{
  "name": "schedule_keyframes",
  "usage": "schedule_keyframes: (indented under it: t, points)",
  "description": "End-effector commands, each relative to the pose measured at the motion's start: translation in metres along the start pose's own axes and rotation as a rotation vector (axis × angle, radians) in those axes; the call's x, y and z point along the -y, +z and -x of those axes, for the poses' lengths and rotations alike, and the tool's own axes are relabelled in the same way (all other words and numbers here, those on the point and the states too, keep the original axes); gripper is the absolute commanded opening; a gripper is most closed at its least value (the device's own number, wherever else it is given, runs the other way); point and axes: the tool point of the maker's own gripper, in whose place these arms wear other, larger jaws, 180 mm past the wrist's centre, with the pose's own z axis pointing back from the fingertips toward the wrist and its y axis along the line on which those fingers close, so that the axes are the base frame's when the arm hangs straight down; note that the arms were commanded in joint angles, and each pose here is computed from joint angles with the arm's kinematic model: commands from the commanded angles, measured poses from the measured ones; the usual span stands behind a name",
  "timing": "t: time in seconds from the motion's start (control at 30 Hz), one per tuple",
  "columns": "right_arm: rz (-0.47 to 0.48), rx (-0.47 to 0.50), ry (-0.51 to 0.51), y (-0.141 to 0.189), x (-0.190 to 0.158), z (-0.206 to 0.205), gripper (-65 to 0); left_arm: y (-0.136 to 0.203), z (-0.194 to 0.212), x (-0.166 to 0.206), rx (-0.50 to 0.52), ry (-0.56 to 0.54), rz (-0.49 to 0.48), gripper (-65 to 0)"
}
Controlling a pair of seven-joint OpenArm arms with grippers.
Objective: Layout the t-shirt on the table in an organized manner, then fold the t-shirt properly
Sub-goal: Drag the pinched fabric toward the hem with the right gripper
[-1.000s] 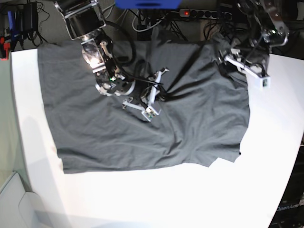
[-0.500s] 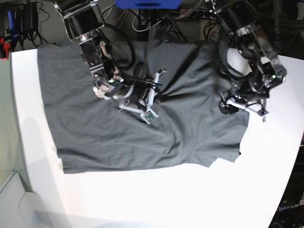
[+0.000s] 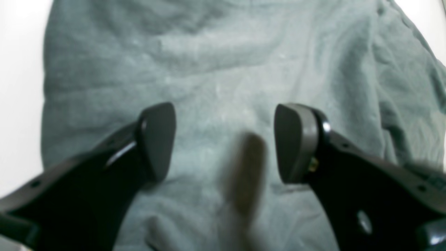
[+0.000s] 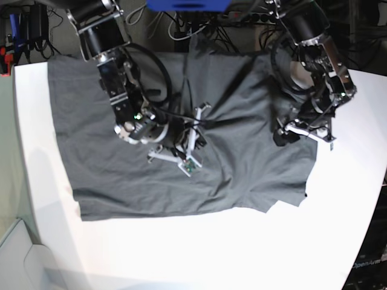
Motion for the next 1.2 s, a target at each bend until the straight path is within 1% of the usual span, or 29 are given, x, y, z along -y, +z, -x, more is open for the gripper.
schedule_keyframes:
  t: [0.0, 0.17, 0.23, 0.3, 0.37, 0.43, 0.53, 0.67, 0.73, 0.83, 0.87, 0.9, 1.03, 1.17]
  points:
    - [0.006, 0.071, 0.014, 0.004, 0.004, -0.027, -65.0, 0.005, 0.035, -0.024, -0.133, 0.004, -0.093, -20.7]
    - [0.029, 0.109, 0.044, 0.005, 0.019, -0.055, -65.0, 0.019, 0.049, -0.035, -0.144, -0.010, -0.124, -20.7]
    - [0.016, 0.111, 0.060, -0.003, 0.018, -0.069, -65.0, 0.020, 0.049, -0.035, -0.140, -0.014, -0.126, -20.7]
    - [0.007, 0.088, 0.076, -0.013, 0.022, -0.074, -65.0, 0.020, 0.049, -0.035, -0.140, -0.014, -0.126, -20.7]
    - [-0.012, 0.071, 0.094, -0.024, 0.018, -0.081, -65.0, 0.020, 0.049, -0.035, -0.140, -0.014, -0.126, -20.7]
    - [-0.027, 0.056, 0.100, -0.036, 0.016, -0.090, -65.0, 0.020, 0.046, -0.035, -0.137, -0.018, -0.128, -20.7]
    - [-0.042, 0.068, 0.084, -0.051, 0.020, -0.109, -64.6, 0.019, 0.045, -0.034, -0.133, -0.017, -0.124, -20.7]
    - [-0.054, 0.095, 0.059, -0.067, 0.026, -0.130, -55.7, 0.019, 0.045, -0.034, -0.134, -0.019, -0.126, -20.7]
    - [-0.049, 0.120, 0.055, -0.070, 0.032, -0.140, -50.9, 0.020, 0.046, -0.034, -0.136, -0.018, -0.127, -20.7]
    - [-0.045, 0.151, 0.042, -0.073, 0.040, -0.152, -41.7, 0.020, 0.046, -0.034, -0.136, -0.018, -0.127, -20.7]
    - [-0.040, 0.161, 0.038, -0.073, 0.043, -0.154, -39.8, 0.020, 0.046, -0.034, -0.136, -0.018, -0.127, -20.7]
    - [-0.037, 0.167, 0.034, -0.074, 0.046, -0.155, -38.5, 0.019, 0.046, -0.033, -0.138, -0.022, -0.125, -20.7]
    - [-0.035, 0.195, 0.018, -0.077, 0.049, -0.155, -38.2, 0.016, 0.046, -0.027, -0.144, -0.037, -0.113, -20.7]
    - [-0.037, 0.170, -0.002, -0.082, 0.050, -0.144, -38.4, 0.012, 0.047, -0.020, -0.171, -0.102, -0.098, -20.7]
